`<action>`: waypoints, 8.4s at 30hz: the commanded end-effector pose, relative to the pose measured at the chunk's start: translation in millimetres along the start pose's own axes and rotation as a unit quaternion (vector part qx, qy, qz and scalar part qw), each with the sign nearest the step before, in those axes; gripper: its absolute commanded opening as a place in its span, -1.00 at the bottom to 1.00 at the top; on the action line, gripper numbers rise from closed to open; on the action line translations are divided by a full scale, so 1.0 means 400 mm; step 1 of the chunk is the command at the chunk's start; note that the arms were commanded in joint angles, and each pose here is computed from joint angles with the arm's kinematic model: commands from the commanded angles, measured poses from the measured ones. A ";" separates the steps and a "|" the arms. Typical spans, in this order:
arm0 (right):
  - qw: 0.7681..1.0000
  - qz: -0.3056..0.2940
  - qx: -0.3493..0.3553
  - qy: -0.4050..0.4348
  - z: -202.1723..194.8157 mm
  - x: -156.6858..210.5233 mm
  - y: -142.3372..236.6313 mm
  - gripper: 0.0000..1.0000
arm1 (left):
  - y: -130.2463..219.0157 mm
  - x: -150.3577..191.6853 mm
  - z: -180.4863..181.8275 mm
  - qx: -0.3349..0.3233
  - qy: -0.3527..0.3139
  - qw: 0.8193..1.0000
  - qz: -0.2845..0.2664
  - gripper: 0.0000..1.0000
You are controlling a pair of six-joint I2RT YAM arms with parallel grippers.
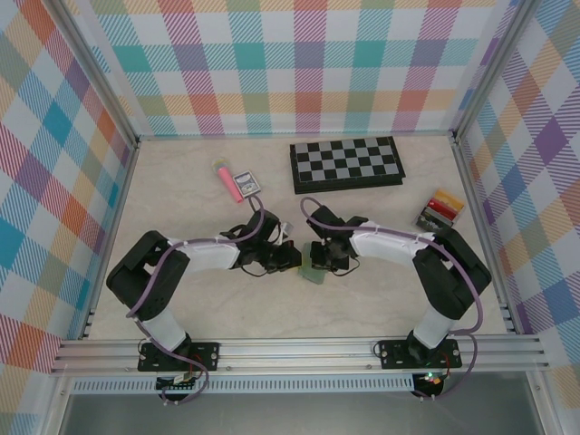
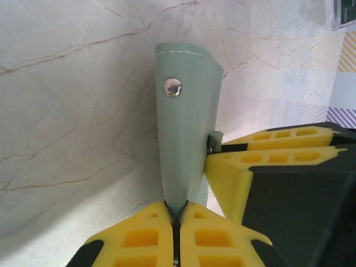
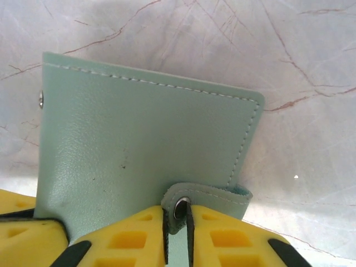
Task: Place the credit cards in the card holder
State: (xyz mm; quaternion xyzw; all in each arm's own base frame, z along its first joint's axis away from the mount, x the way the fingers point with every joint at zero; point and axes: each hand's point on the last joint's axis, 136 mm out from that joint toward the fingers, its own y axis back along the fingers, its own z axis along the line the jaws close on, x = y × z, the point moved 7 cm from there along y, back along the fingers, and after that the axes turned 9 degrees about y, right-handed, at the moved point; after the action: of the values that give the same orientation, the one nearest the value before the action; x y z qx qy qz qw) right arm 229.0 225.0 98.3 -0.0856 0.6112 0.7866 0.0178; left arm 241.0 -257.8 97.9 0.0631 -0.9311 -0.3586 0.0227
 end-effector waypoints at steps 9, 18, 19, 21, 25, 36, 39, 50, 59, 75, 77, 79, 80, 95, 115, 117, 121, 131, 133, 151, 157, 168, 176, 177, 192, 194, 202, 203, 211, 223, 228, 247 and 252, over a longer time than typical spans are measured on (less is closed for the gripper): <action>0.990 0.044 0.128 -0.038 -0.153 0.049 -0.008 -0.76 | 0.026 0.022 0.028 -0.008 0.017 1.000 -0.019 -1.00; 0.989 0.049 0.136 -0.034 -0.164 0.052 -0.009 -0.68 | 0.028 0.026 0.029 -0.009 0.019 1.000 -0.018 -0.95; 0.990 0.051 0.131 -0.031 -0.163 0.054 -0.010 -0.65 | 0.029 0.028 0.031 -0.010 0.019 1.000 -0.018 -0.92; 0.992 0.056 0.113 -0.024 -0.156 0.059 -0.017 -0.59 | 0.029 0.031 0.036 -0.015 0.021 0.999 -0.019 -0.87; 0.992 0.072 0.104 -0.015 -0.153 0.067 -0.020 -0.53 | 0.026 0.036 0.040 -0.023 0.025 0.999 -0.025 -0.80; 0.999 -0.006 0.035 -0.014 -0.097 0.026 0.121 -0.35 | 0.007 0.053 0.029 -0.040 0.020 0.999 -0.031 -0.76; 1.000 -0.016 -0.002 -0.011 -0.065 0.006 0.131 -0.29 | 0.006 0.053 0.024 -0.039 0.018 0.999 -0.031 -0.76; 0.999 0.044 0.022 0.013 -0.038 -0.010 0.037 -0.05 | 0.007 0.054 0.021 -0.042 0.017 0.998 -0.033 -0.75; 0.992 0.070 0.105 0.018 -0.108 0.034 0.012 -0.32 | 0.011 0.062 0.032 -0.049 0.021 0.998 -0.031 -0.74; 0.963 0.095 0.225 0.113 -0.126 0.076 -0.024 -0.39 | 0.029 0.102 0.059 -0.085 0.030 0.995 -0.041 -0.51; 0.960 0.077 0.237 0.127 -0.122 0.072 -0.012 -0.37 | 0.038 0.114 0.060 -0.095 0.027 0.994 -0.050 -0.41; 0.968 0.057 0.207 0.133 -0.108 0.067 -0.001 -0.32 | 0.053 0.120 0.058 -0.105 0.023 0.992 -0.063 -0.32; 0.973 0.046 0.181 0.137 -0.094 0.062 0.006 -0.30 | 0.063 0.121 0.056 -0.109 0.020 0.991 -0.072 -0.29; 0.974 -0.210 0.064 -0.060 -0.329 -0.150 0.407 0.49 | 0.199 0.064 -0.025 -0.155 -0.037 0.967 -0.201 0.07; 0.877 -0.258 0.138 -0.381 -0.955 -0.324 0.473 1.00 | 0.176 0.000 -0.100 -0.154 -0.077 0.967 -0.188 0.51; 0.876 -0.262 0.125 -0.386 -0.967 -0.325 0.452 1.00 | 0.172 -0.002 -0.098 -0.158 -0.071 0.968 -0.181 0.54; 0.883 -0.265 0.091 -0.375 -0.975 -0.343 0.410 1.00 | 0.172 -0.007 -0.106 -0.162 -0.064 0.969 -0.173 0.58; 0.890 -0.266 0.024 -0.369 -0.968 -0.348 0.318 1.00 | 0.166 -0.010 -0.109 -0.165 -0.048 0.971 -0.167 0.61; 0.892 -0.264 0.016 -0.366 -0.968 -0.353 0.302 1.00 | 0.168 -0.012 -0.114 -0.165 -0.049 0.971 -0.168 0.61; 0.924 -0.241 -0.065 -0.290 -0.818 -0.375 0.259 0.99 | 0.140 -0.023 -0.110 -0.167 -0.050 0.971 -0.161 0.61; 0.933 -0.216 -0.090 -0.274 -0.694 -0.359 0.228 0.99 | 0.134 -0.023 -0.105 -0.165 -0.051 0.972 -0.160 0.61; 0.947 -0.176 -0.136 -0.233 -0.431 -0.312 0.184 0.99 | 0.143 -0.020 -0.092 -0.156 -0.047 0.972 -0.170 0.61; 0.970 -0.169 -0.030 -0.169 -0.412 -0.316 0.231 1.00 | 0.160 -0.019 -0.093 -0.145 -0.045 0.972 -0.177 0.62; 0.974 -0.166 -0.018 -0.154 -0.416 -0.331 0.239 1.00 | 0.160 -0.020 -0.095 -0.141 -0.044 0.973 -0.177 0.62; 0.979 -0.096 -0.160 -0.079 -0.357 -0.418 0.169 0.94 | 0.169 -0.054 -0.098 -0.093 -0.004 0.979 -0.180 0.64; 0.975 -0.082 -0.193 -0.073 -0.338 -0.405 0.166 0.87 | 0.167 -0.059 -0.093 -0.091 0.006 0.980 -0.175 0.64; 0.960 -0.062 -0.265 -0.065 -0.282 -0.347 0.184 0.85 | 0.138 -0.100 -0.097 -0.073 0.041 0.984 -0.159 0.63; 0.959 -0.061 -0.269 -0.064 -0.278 -0.341 0.186 0.85 | 0.131 -0.107 -0.100 -0.074 0.043 0.984 -0.157 0.63; 0.979 -0.061 -0.186 -0.062 -0.302 -0.314 0.205 0.85 | 0.061 -0.164 -0.143 -0.054 0.044 0.990 -0.121 0.50; 0.994 -0.102 -0.028 0.004 -0.303 -0.312 0.284 0.61 | -0.092 -0.258 -0.179 -0.027 0.087 0.994 -0.059 0.05; 0.994 -0.100 -0.001 0.042 -0.277 -0.321 0.282 0.55 | -0.124 -0.275 -0.178 -0.025 0.094 0.994 -0.051 0.00; 0.989 -0.040 0.101 0.105 -0.253 -0.355 0.194 0.33 | -0.175 -0.255 -0.089 -0.075 0.117 0.990 -0.028 -0.27; 0.984 -0.019 0.128 0.122 -0.256 -0.360 0.159 0.33 | -0.174 -0.254 -0.091 -0.075 0.113 0.990 -0.027 -0.28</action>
State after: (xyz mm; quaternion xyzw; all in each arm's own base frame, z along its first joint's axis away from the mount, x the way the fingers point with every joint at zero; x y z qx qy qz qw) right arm 373.2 124.1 161.2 -0.1889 0.6802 0.7082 -0.0053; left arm 358.5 -329.6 98.5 0.1312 -0.9098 -0.3812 0.0991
